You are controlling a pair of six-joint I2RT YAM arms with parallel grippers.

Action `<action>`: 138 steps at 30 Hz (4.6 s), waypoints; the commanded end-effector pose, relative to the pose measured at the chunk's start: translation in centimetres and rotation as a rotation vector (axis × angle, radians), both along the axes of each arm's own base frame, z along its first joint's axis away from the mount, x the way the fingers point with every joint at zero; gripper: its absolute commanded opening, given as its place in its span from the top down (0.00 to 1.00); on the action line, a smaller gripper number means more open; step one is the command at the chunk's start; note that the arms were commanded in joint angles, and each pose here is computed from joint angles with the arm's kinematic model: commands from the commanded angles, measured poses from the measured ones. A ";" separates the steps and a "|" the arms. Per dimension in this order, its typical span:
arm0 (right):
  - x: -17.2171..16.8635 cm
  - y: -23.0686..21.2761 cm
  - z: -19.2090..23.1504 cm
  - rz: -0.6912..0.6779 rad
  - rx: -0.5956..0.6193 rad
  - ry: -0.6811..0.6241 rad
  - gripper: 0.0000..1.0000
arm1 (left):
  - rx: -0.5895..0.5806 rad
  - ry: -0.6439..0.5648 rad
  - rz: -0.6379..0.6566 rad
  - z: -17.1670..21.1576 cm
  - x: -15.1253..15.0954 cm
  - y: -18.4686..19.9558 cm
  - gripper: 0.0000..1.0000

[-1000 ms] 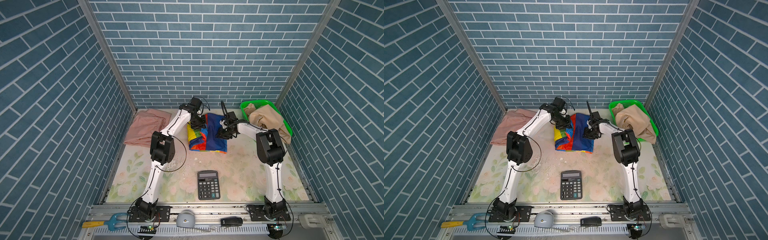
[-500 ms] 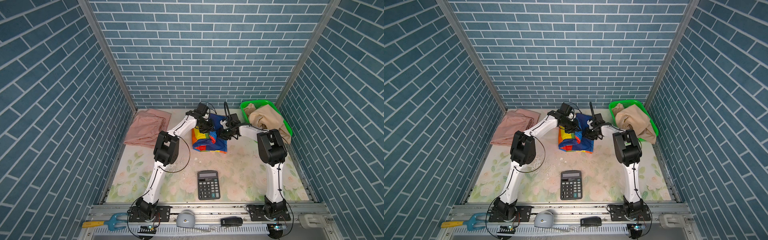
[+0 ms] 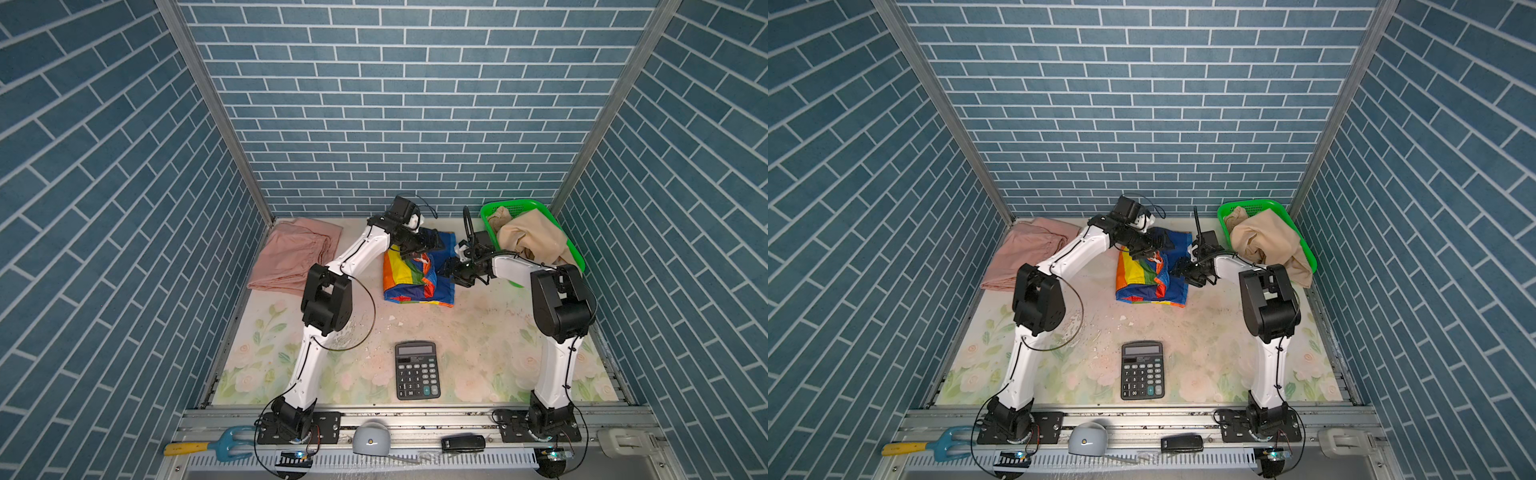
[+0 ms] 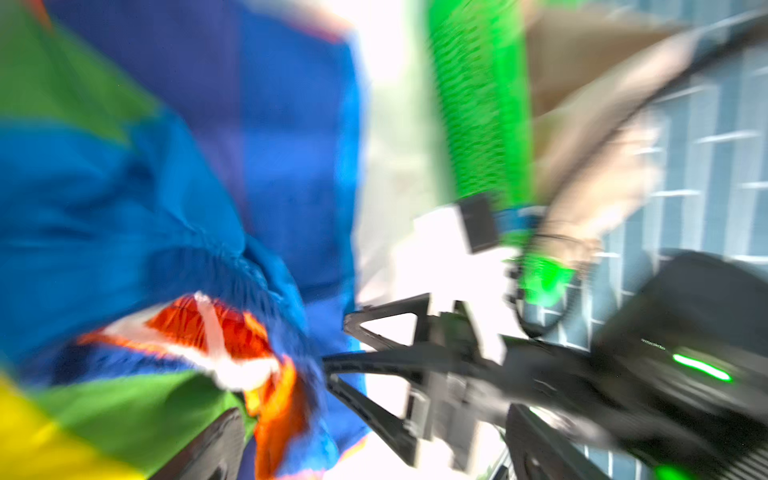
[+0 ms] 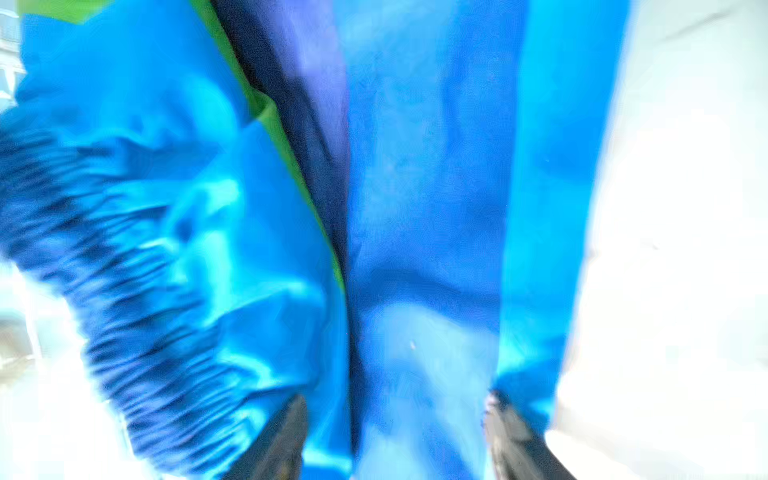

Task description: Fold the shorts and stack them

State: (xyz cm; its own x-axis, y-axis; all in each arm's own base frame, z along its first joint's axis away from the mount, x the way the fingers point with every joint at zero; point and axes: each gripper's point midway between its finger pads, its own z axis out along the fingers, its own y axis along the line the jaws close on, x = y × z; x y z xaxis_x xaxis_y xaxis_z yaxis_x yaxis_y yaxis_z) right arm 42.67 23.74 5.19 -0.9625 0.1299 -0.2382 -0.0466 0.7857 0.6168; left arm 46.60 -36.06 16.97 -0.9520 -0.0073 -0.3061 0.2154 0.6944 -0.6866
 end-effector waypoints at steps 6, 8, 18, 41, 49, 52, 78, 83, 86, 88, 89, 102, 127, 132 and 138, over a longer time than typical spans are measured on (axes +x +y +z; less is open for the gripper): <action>1.0 1.4 4.4 0.068 -0.178 -0.144 0.09 | -0.188 -0.128 0.199 5.6 1.2 9.6 0.00; 1.4 2.8 4.6 0.108 -0.245 -0.173 0.08 | -0.231 -0.091 0.222 4.1 1.1 10.0 0.00; 4.7 5.6 2.6 0.228 -0.603 -0.223 0.01 | -0.264 0.000 0.301 -0.8 0.4 11.4 0.00; 6.4 0.1 2.4 0.121 -0.500 -0.207 0.27 | -0.250 0.038 0.238 -3.0 0.9 5.7 0.00; 6.1 -2.5 3.4 0.028 -0.356 -0.192 0.26 | -0.223 0.113 0.185 -7.6 -1.3 0.4 0.00; 5.7 -3.5 2.4 0.021 -0.327 -0.158 0.26 | -0.205 0.139 0.195 -9.4 -2.0 0.9 0.00; 4.3 -6.8 7.3 -0.037 -0.271 -0.249 0.07 | -0.127 0.026 0.064 -5.9 -4.6 2.1 0.00; 1.0 -2.9 6.7 0.036 -0.299 -0.259 0.06 | -0.140 0.031 0.125 -5.1 -3.3 3.3 0.00; -0.2 -1.9 4.6 0.066 -0.354 -0.222 0.06 | -0.125 0.055 0.173 -6.2 -2.4 4.0 0.00; -0.7 -2.2 3.2 0.066 -0.394 -0.193 0.06 | -0.115 0.070 0.189 -6.9 -2.3 4.1 0.01; -1.0 -2.6 2.6 0.060 -0.411 -0.182 0.06 | -0.109 0.076 0.191 -7.4 -2.2 4.1 0.00; -6.1 -7.5 -3.1 0.035 -0.533 -0.061 0.06 | -0.022 0.159 0.199 -13.2 -4.1 5.7 0.00; -5.4 -7.7 4.6 -0.017 -0.365 -0.182 0.02 | 0.386 -0.076 -0.049 -10.9 1.1 9.4 0.00; -5.7 -8.2 4.9 -0.023 -0.358 -0.182 0.02 | 0.363 -0.042 -0.078 -12.7 1.1 8.7 0.01; -5.4 -8.6 5.2 -0.035 -0.352 -0.185 0.02 | 0.311 0.020 -0.100 -14.6 0.4 7.7 0.15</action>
